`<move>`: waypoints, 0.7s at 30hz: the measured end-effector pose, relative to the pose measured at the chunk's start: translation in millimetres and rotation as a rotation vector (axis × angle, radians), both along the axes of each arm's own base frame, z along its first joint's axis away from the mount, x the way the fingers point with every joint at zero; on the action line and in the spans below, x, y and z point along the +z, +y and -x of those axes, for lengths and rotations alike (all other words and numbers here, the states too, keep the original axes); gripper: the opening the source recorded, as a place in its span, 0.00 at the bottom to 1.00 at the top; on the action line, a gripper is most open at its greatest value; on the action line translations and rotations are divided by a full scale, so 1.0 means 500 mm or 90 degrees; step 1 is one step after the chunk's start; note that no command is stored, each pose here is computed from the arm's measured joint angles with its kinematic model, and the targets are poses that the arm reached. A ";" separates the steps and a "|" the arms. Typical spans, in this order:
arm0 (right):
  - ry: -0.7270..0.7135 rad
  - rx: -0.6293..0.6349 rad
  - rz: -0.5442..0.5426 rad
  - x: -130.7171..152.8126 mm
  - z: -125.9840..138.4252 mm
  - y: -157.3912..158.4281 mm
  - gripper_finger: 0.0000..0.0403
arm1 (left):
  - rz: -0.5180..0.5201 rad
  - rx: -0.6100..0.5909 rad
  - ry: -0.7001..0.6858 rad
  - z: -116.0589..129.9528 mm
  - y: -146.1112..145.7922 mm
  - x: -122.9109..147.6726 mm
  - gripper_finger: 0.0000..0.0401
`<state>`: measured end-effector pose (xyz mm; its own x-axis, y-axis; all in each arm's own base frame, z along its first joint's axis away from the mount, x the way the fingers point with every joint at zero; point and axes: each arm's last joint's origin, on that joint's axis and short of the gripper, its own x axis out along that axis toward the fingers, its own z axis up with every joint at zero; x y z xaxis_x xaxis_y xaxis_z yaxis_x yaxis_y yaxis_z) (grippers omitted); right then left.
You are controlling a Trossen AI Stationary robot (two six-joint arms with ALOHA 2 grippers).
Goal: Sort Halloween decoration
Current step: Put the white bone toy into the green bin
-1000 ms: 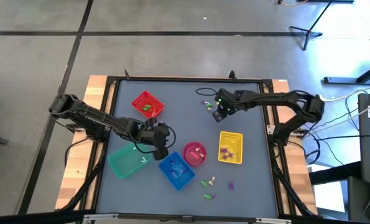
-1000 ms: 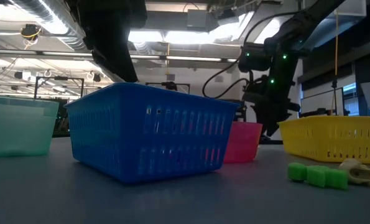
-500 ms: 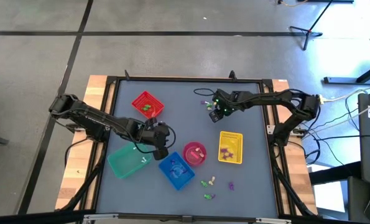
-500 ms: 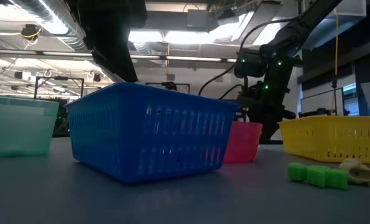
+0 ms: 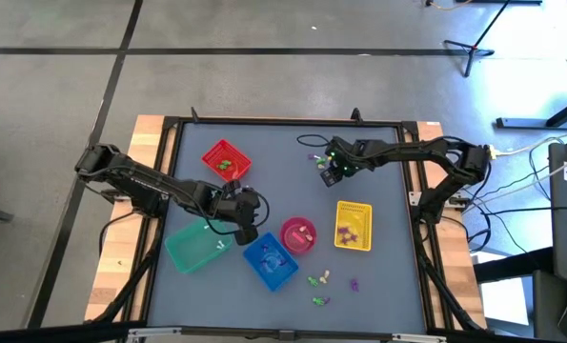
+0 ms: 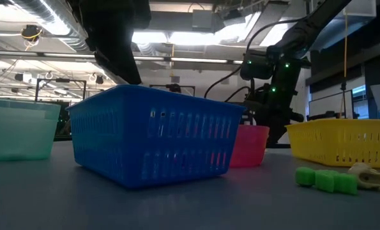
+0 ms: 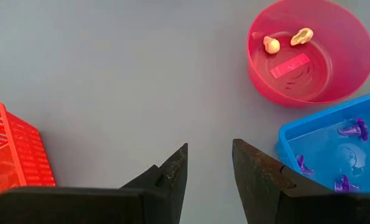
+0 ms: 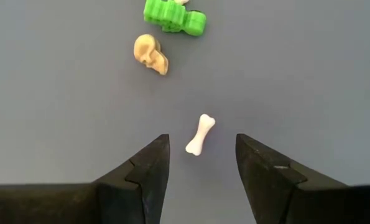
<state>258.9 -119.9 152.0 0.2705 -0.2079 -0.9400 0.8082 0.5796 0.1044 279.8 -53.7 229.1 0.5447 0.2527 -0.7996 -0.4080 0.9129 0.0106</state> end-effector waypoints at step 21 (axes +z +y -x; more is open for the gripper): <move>-0.028 0.004 0.000 -0.017 0.004 0.003 0.45 | 0.000 0.000 0.000 0.000 0.000 0.000 0.27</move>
<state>257.1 -118.5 143.5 0.3132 -0.2063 -0.9270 0.7988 0.5852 0.1397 279.9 -53.7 229.1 0.5449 0.2527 -0.7995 -0.4079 0.9130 0.0106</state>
